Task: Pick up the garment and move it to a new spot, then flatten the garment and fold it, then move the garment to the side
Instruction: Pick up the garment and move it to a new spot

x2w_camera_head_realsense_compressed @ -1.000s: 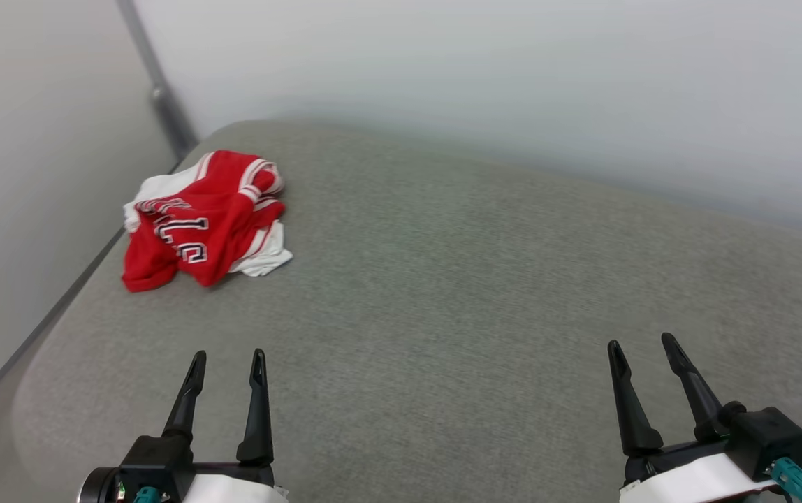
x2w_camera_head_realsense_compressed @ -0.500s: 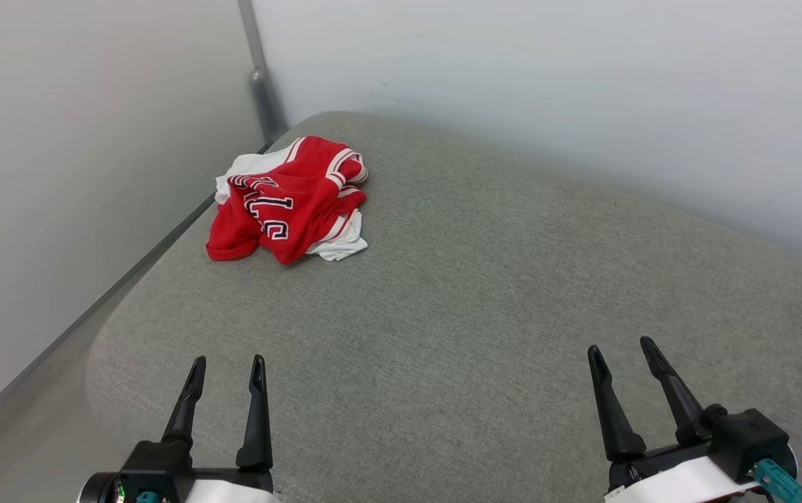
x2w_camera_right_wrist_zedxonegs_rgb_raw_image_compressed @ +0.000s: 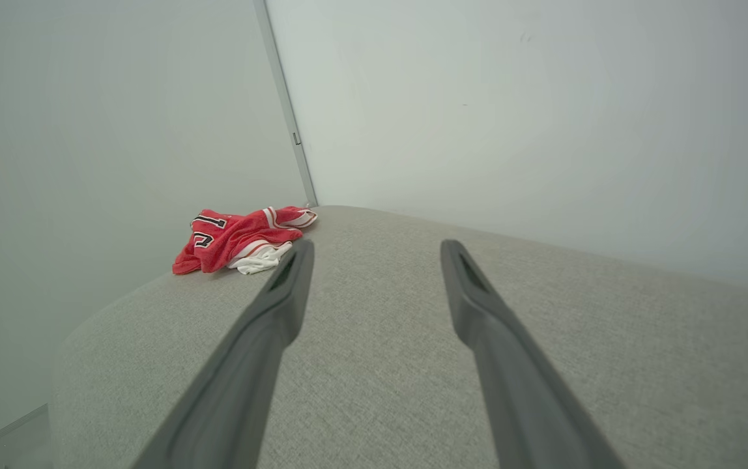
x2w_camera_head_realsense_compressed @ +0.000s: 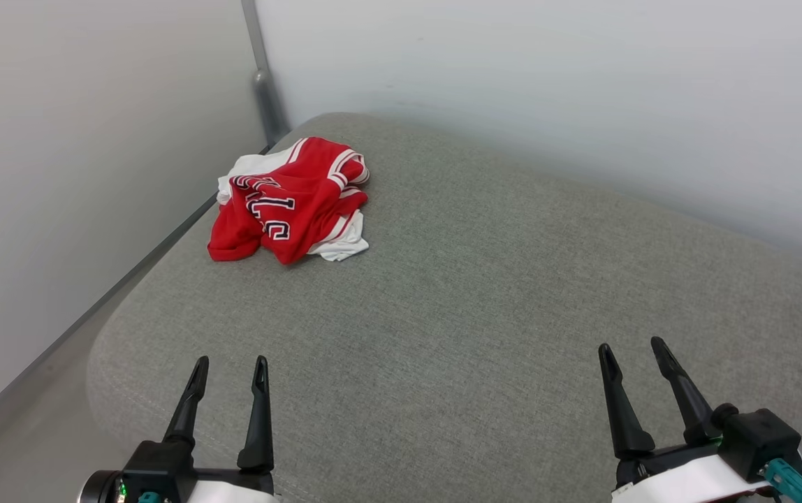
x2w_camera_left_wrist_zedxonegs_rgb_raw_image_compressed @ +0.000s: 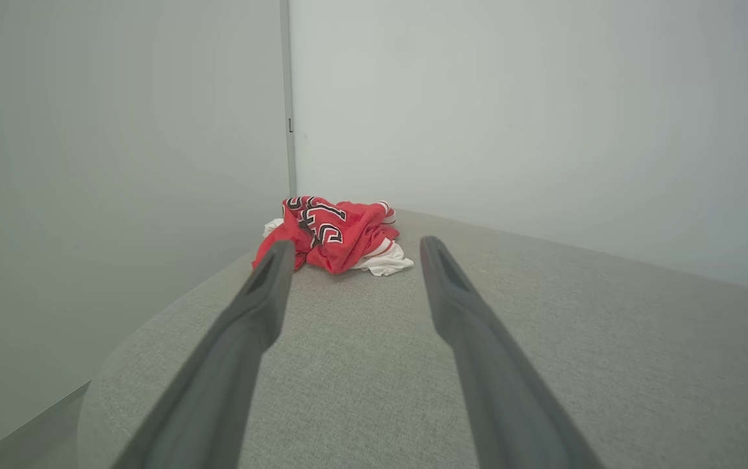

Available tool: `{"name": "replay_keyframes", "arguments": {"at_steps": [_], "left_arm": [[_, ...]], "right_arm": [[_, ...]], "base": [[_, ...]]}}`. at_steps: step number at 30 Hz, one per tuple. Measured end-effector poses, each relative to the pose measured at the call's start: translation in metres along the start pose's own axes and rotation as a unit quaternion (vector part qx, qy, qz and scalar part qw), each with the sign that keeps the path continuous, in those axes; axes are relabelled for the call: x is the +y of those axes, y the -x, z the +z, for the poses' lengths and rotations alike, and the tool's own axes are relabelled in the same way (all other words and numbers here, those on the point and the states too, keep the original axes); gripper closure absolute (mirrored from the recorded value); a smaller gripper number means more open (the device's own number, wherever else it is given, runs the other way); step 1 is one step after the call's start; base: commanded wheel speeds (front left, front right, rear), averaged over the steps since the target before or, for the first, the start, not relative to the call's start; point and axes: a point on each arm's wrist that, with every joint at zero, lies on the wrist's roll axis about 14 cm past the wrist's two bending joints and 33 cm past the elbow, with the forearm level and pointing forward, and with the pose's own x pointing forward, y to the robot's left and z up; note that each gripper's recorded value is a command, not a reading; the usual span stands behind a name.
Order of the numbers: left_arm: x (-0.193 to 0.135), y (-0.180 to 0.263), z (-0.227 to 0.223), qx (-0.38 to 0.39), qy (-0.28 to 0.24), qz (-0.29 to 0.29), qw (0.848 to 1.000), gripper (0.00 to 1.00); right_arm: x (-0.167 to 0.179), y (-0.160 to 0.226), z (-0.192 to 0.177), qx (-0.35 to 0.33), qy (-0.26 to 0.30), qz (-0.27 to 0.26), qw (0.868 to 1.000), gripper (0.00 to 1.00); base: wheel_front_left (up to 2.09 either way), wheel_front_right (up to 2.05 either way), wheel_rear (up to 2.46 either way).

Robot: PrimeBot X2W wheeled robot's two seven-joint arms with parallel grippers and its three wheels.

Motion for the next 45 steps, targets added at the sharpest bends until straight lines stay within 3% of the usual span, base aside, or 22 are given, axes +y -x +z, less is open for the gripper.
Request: {"name": "replay_keyframes", "arguments": {"at_steps": [10,14,19,27,32,36,39,45], "left_arm": [[-0.016,-0.021,-0.023,0.040,0.005,-0.033,0.999,0.00],[-0.028,-0.048,-0.036,0.060,-0.028,-0.080,0.995,0.00],[-0.019,-0.108,-0.042,0.081,-0.086,-0.112,0.987,0.00],[-0.011,-0.204,-0.063,0.235,-0.205,-0.183,0.932,0.00],[-0.005,-0.242,-0.082,0.352,-0.174,-0.169,0.904,0.00],[0.001,-0.242,-0.116,0.471,-0.131,-0.147,0.860,0.00],[0.004,-0.247,-0.134,0.524,-0.097,-0.126,0.837,0.00],[-0.004,-0.243,-0.176,0.592,-0.082,-0.122,0.792,0.00]], "right_arm": [[-0.014,-0.010,-0.005,-0.004,0.002,-0.008,1.000,0.00],[-0.023,-0.018,-0.012,-0.002,0.006,-0.011,1.000,0.00],[-0.052,-0.025,-0.030,0.009,0.010,-0.040,0.999,0.00],[-0.080,-0.018,-0.071,0.052,0.009,-0.067,0.996,0.00],[-0.103,-0.010,-0.083,0.063,0.010,-0.096,0.993,0.00],[-0.121,0.003,-0.091,0.077,0.012,-0.123,0.989,0.00],[-0.133,0.013,-0.099,0.088,0.013,-0.142,0.986,0.00],[-0.149,0.027,-0.111,0.105,0.013,-0.167,0.980,0.00]], "base": [[0.00,0.00,0.00],[0.00,0.00,0.00],[0.00,0.00,0.00],[0.00,0.00,0.00],[0.00,0.00,0.00],[0.00,0.00,0.00],[0.00,0.00,0.00],[0.00,0.00,0.00]]}}
